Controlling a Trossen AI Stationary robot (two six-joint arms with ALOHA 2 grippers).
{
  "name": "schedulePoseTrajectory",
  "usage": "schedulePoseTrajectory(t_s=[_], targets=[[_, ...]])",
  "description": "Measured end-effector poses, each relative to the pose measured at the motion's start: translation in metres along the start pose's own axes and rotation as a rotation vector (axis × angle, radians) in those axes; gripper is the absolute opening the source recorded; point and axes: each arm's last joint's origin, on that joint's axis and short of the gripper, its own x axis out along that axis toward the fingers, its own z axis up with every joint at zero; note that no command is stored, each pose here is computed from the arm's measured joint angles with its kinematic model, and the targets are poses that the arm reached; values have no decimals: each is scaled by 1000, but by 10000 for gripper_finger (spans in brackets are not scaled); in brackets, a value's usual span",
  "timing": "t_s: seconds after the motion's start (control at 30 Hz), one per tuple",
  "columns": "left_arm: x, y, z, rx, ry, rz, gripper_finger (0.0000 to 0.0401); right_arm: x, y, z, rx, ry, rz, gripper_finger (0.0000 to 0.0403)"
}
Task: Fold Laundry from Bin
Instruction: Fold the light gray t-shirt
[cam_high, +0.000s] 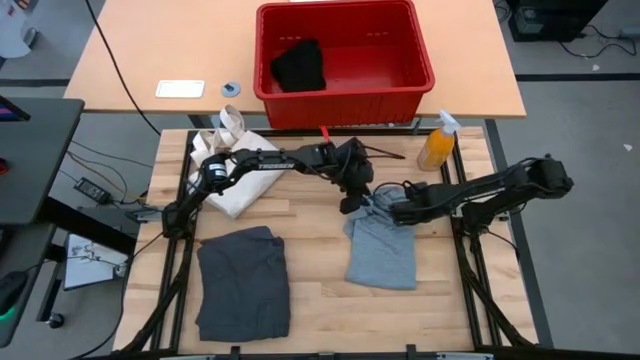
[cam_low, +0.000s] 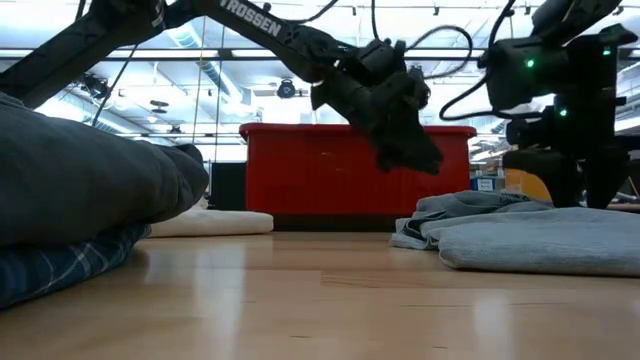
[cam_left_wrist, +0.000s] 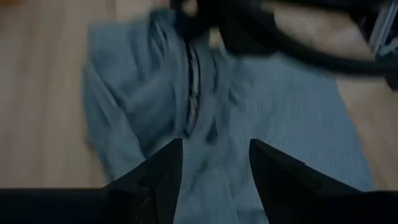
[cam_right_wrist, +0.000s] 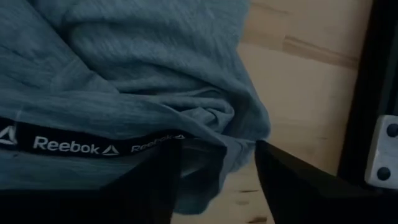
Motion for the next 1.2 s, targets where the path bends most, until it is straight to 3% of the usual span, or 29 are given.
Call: schedulePoseTrajectory(t_s=[0.4,0.57,0.77,1.03,1.2], targets=[[15,12,-9,-46,-5,36,189,-15,-6,3,29,-13,84,12],[3,24,-3,-107,-21,62,189,-39,-21,10,110,-79,97,11],[-15,33,18,-99,-92,89,189,-64,-38,24,147,-199,85,8],[-24,33,31,-73,-142,96,189,-58,-44,44,224,-256,9,10],[-23,31,29,-81,-128,52,189,-48,-41,58,202,-241,-64,17]])
